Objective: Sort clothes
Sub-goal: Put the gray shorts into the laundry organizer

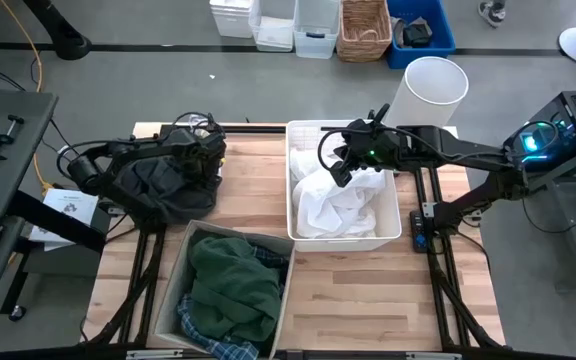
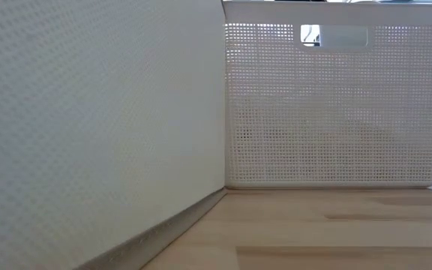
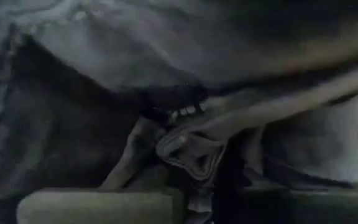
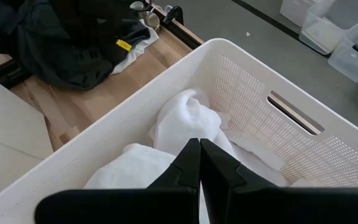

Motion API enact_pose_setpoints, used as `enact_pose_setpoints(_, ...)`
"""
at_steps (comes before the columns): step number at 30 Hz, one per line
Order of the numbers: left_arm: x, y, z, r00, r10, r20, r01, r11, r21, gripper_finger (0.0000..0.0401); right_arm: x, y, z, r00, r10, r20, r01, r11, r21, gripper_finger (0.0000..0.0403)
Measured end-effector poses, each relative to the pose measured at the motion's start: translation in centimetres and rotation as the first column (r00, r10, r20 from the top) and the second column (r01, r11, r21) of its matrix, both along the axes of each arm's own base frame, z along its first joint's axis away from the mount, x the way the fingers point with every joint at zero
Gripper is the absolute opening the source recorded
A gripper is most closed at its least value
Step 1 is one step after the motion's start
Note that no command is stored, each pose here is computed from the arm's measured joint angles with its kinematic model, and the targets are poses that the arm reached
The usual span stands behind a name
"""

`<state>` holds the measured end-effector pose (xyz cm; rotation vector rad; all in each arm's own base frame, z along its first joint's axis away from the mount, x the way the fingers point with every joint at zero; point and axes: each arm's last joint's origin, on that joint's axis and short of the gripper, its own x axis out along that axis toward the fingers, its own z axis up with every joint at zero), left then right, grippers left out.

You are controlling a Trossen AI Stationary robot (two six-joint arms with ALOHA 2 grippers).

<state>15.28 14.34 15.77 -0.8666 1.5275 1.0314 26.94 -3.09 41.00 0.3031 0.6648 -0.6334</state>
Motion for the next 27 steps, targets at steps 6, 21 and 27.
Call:
enact_pose_setpoints(6, 1.3, -0.6, 5.7, 0.981, -0.072, 0.181, 0.045, 0.988, 0.150, 0.0016, 0.0, 0.0, 0.0, 1.000, 0.000, -0.001, 0.000, 1.000, 0.001, 0.0000)
enact_pose_setpoints(21, 0.0, -5.7, 30.6, 0.500, -0.544, 0.674, -0.166, 0.704, 0.691, 0.0014, 0.0, -0.1, 0.0, 1.000, -0.023, -0.003, 0.023, 0.999, -0.026, 0.0000)
enact_pose_setpoints(27, -2.2, -9.4, 41.6, 0.022, -0.817, 0.576, -0.342, 0.535, 0.772, 0.0014, -0.1, -0.2, 0.1, 0.999, -0.047, -0.004, 0.047, 0.998, -0.051, 0.0000)
